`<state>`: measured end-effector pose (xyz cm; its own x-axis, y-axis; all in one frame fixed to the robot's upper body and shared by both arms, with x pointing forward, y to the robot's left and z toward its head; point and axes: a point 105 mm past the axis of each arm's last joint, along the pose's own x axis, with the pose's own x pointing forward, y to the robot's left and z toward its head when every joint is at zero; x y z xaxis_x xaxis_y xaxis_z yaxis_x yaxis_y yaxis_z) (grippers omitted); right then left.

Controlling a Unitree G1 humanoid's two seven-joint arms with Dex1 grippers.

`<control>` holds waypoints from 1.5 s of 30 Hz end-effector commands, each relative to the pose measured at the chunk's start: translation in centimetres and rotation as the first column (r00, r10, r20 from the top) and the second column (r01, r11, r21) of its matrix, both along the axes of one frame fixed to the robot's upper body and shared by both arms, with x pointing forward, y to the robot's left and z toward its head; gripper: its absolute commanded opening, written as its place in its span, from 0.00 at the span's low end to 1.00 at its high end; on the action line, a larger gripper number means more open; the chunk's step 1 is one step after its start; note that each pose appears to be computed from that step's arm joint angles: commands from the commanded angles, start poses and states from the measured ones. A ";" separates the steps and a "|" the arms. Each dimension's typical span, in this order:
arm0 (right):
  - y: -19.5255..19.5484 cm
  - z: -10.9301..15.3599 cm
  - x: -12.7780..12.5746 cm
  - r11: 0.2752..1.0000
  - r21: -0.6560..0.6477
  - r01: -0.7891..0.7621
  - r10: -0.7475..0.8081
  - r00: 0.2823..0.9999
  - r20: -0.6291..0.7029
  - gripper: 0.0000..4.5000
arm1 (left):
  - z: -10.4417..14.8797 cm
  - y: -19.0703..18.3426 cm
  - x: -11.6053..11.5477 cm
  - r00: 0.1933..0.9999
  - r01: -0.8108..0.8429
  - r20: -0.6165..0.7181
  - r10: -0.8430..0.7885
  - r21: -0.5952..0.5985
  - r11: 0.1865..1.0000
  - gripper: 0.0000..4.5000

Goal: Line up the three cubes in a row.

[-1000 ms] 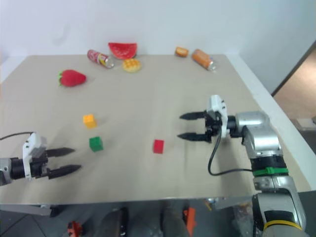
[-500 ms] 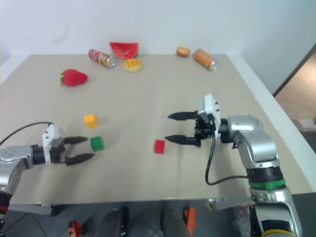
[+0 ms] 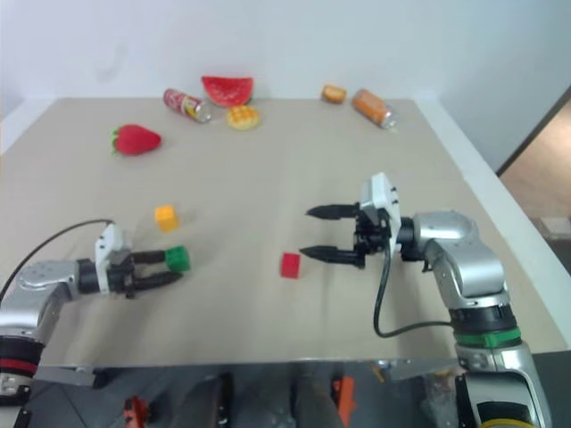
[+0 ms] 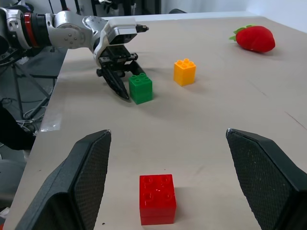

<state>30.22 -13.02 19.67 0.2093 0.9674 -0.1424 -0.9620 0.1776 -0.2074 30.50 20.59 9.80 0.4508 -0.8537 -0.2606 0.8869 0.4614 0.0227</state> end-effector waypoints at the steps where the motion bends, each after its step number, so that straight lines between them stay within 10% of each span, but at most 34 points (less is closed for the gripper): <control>1: 0.2 1.2 -0.4 1.000 0.011 -0.017 0.017 0.998 0.055 0.88 | 0.7 -0.9 -0.2 0.999 0.034 0.011 -0.034 -0.012 0.999 0.29; 26: -2.7 2.0 -2.9 0.994 0.022 0.107 -0.108 0.993 0.056 0.88 | 1.1 -8.3 3.9 0.854 0.479 0.081 -0.513 0.259 0.839 0.29; 45: -3.6 -0.2 -3.7 0.983 0.000 0.183 -0.183 0.983 0.000 0.88 | 1.3 -10.9 4.4 0.825 0.528 0.111 -0.553 0.194 0.827 0.29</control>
<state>26.49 -16.88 18.54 0.3839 0.9082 -0.1667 -0.9186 0.3575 -0.1682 34.76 9.62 10.30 -0.0235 -0.9306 -0.3652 0.9792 -0.0950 0.1791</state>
